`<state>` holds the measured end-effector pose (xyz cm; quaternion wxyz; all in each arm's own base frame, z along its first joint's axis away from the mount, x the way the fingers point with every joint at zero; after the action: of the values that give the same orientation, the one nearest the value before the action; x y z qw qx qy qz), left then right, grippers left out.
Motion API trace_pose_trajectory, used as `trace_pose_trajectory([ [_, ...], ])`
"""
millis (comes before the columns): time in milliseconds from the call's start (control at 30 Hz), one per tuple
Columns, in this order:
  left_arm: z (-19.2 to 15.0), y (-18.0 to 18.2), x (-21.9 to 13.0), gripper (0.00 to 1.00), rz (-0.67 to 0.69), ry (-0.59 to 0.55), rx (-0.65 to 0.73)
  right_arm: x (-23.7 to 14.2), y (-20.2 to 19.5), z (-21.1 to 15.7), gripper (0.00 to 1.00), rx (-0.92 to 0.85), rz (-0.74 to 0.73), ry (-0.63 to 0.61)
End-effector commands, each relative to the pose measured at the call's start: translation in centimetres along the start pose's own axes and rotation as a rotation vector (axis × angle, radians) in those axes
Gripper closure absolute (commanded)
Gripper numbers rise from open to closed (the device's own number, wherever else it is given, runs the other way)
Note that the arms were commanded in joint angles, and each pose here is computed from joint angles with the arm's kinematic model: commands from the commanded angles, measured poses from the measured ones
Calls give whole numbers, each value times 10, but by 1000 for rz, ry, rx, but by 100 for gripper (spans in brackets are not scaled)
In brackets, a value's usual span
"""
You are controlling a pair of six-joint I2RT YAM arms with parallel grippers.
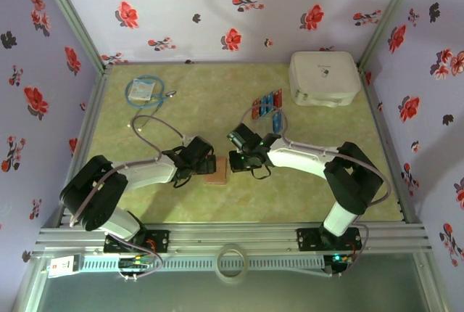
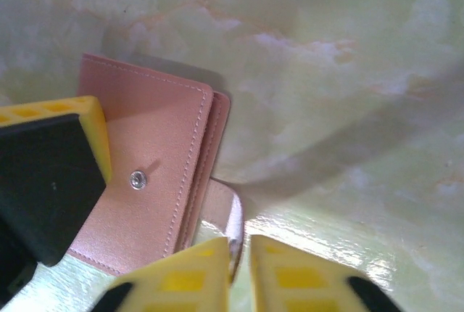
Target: Put the credit cards into the card holder
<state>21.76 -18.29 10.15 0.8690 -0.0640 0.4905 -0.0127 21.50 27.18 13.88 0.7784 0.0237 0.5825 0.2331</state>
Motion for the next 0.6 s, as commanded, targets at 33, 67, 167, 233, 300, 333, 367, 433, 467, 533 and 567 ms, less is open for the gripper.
trace_pose_trajectory([
  [33,-15,15,4,0,112,58,45,-5,6,4,95,-10,18,-10],
  [67,-15,16,5,0,113,60,47,-6,6,4,98,-10,19,-12],
  [167,-15,15,4,0,110,58,45,-8,7,5,100,-8,30,-19],
  [233,-15,15,4,0,110,58,47,-9,8,5,100,-3,45,-23],
  [300,-15,15,4,0,109,57,46,-10,10,5,100,9,71,-29],
  [333,-15,15,5,0,110,58,47,-10,11,5,100,17,86,-32],
  [367,-15,15,4,0,108,56,47,-10,13,6,100,25,106,-38],
  [433,-15,15,5,0,109,57,47,-8,16,7,100,43,138,-44],
  [467,-15,15,5,0,109,57,47,-6,17,8,100,57,155,-48],
  [533,-15,14,5,1,106,56,48,-2,20,9,100,79,192,-52],
  [567,-16,14,5,0,107,56,49,1,21,9,100,92,210,-52],
])
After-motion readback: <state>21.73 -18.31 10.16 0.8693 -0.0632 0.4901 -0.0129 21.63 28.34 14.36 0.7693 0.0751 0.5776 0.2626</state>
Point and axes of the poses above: each hand's point on the last joint's axis, 136 mm out from that joint toward the fingers, its own x axis out along the fingers, its own y axis along the line the jaws close on, z = x × y, the point moved 9 cm from there along -x, back along the fingers, and after that the axes turned 4 degrees about -x, right-handed, at the moved point
